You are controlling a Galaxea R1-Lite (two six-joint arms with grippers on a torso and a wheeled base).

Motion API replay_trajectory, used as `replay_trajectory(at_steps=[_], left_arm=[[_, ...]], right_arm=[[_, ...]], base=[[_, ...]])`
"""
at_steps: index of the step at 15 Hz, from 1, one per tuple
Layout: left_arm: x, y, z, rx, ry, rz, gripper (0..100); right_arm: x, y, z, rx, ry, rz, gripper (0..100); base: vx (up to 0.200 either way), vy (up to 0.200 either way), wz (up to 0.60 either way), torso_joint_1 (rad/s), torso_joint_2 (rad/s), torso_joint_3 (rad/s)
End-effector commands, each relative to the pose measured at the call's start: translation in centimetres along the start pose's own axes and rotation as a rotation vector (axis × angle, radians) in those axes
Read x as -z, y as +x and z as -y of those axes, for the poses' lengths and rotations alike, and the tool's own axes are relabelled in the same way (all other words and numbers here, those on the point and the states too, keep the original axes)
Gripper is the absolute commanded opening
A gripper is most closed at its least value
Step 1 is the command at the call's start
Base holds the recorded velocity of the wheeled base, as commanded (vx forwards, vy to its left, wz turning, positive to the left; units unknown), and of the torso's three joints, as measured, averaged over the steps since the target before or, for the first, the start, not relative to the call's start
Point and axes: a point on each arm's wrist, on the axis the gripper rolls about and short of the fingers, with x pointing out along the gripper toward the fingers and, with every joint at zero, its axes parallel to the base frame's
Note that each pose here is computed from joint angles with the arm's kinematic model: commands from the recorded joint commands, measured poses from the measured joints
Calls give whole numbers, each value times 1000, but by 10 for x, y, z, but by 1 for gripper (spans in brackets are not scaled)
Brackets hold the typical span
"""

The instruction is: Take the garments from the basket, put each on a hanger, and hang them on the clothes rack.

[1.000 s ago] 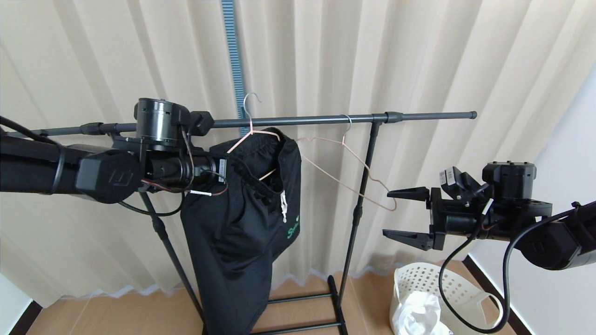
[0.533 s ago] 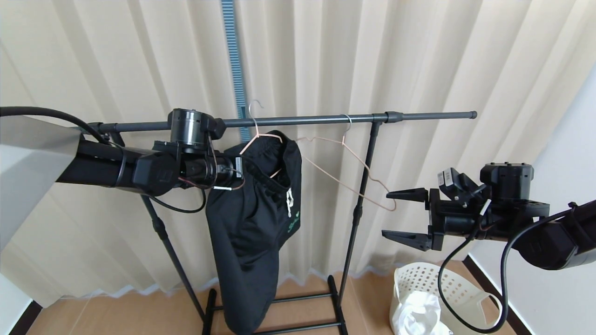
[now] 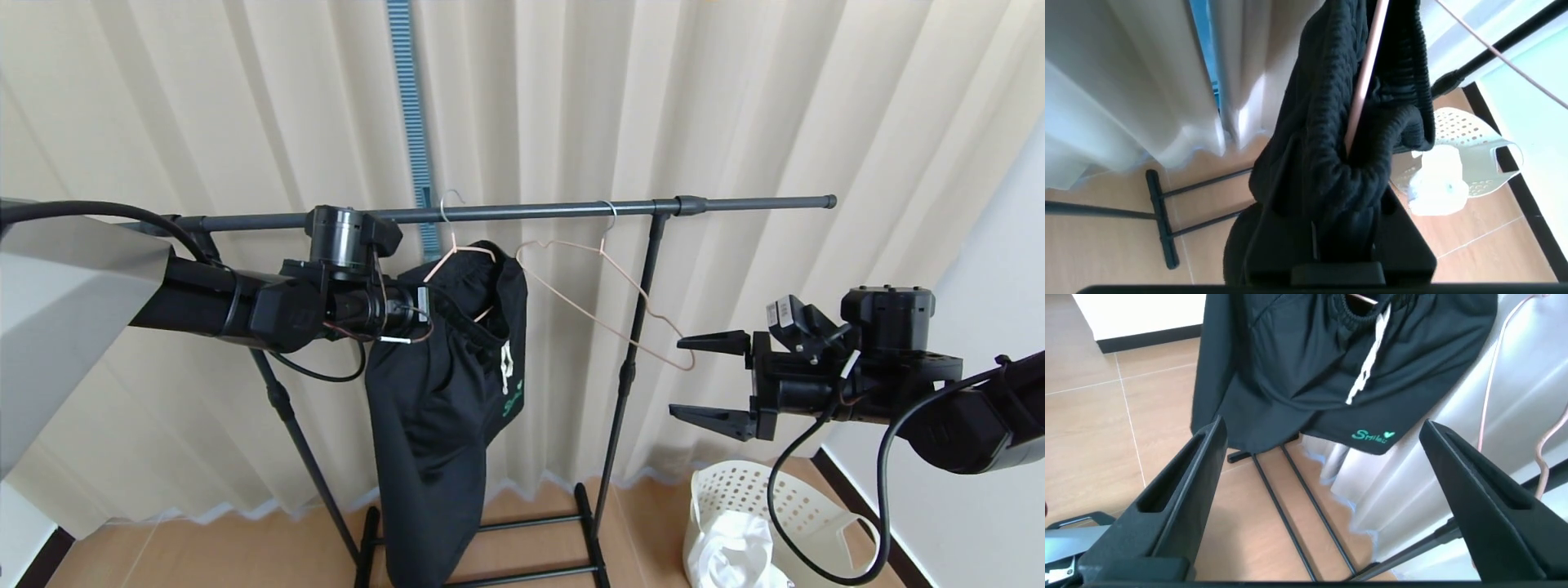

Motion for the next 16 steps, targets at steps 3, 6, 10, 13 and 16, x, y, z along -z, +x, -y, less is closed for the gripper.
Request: replay_trajectory(at_steps=[3, 6, 10, 13, 16], left_arm=[[3, 0, -1, -3, 0, -10, 0], [3, 0, -1, -3, 1, -10, 100], [2, -1, 0, -2, 3, -6, 100], [-5, -21, 2, 4, 8, 18, 100], [-5, -81, 14, 29, 40, 46, 100]], right_arm=[[0, 0, 0, -1, 0, 0, 100], [0, 0, 0, -1, 0, 0, 100], [0, 0, 0, -1, 0, 0, 100], [-2, -1, -1, 4, -6, 2, 100], [-27, -1, -12, 124, -41, -32, 100]], base=[[0, 0, 0, 0, 0, 0], [0, 0, 0, 0, 0, 0], [0, 0, 0, 0, 0, 0], [0, 0, 0, 0, 0, 0], [0, 0, 0, 0, 0, 0]])
